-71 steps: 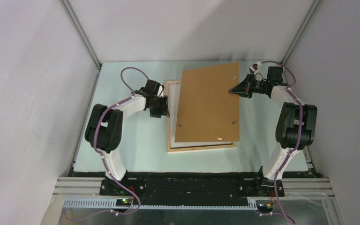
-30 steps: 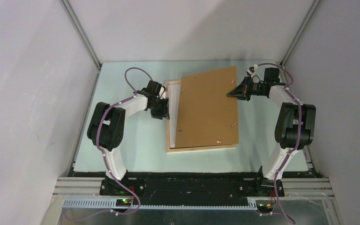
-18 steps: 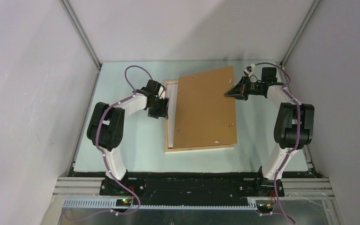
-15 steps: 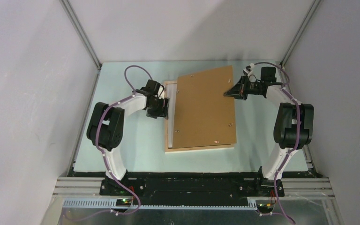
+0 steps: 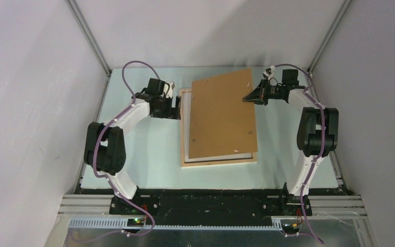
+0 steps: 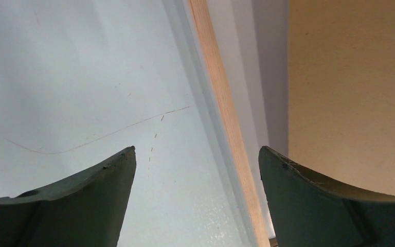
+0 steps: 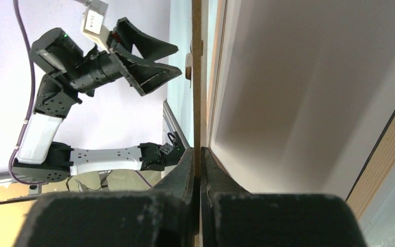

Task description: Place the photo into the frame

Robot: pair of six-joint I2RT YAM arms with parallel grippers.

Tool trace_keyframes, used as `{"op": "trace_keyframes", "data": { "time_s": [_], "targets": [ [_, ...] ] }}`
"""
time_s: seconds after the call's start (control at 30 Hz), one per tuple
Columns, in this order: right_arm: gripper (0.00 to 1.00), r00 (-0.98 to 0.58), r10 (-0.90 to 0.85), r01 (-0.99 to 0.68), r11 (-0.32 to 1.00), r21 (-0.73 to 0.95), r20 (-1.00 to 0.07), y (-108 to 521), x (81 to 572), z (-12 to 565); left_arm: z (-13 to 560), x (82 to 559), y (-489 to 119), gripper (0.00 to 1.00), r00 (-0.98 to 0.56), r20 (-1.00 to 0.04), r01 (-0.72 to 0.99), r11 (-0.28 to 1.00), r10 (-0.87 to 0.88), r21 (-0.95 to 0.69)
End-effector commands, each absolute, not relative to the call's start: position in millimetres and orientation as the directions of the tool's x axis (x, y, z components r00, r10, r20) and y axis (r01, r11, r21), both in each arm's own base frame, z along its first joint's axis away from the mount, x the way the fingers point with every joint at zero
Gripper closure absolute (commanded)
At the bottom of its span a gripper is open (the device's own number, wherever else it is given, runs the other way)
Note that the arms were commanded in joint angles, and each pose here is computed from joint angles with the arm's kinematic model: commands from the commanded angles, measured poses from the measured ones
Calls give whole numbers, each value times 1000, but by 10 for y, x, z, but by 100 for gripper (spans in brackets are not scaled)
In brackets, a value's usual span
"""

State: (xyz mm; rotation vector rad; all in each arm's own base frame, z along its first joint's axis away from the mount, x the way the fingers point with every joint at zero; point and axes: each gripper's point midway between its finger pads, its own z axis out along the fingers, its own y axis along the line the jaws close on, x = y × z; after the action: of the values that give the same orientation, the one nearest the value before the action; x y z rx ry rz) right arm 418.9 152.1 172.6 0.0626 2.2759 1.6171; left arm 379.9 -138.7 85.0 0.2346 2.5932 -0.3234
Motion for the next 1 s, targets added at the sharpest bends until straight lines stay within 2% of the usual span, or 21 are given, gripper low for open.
{"op": "trace_keyframes", "data": {
  "time_s": [0.0,0.97],
  "targets": [
    [100,-946,172,-222,280,934,-276,1619,4213,1949,1237,3957,-1345,7,-786,-608,258,954,115,-154],
    [100,-980,89,-154,209,966,-175,1920,4333,1699,1228,3996,-1273,8,-793,-604,223,961,81,-163]
  ]
}}
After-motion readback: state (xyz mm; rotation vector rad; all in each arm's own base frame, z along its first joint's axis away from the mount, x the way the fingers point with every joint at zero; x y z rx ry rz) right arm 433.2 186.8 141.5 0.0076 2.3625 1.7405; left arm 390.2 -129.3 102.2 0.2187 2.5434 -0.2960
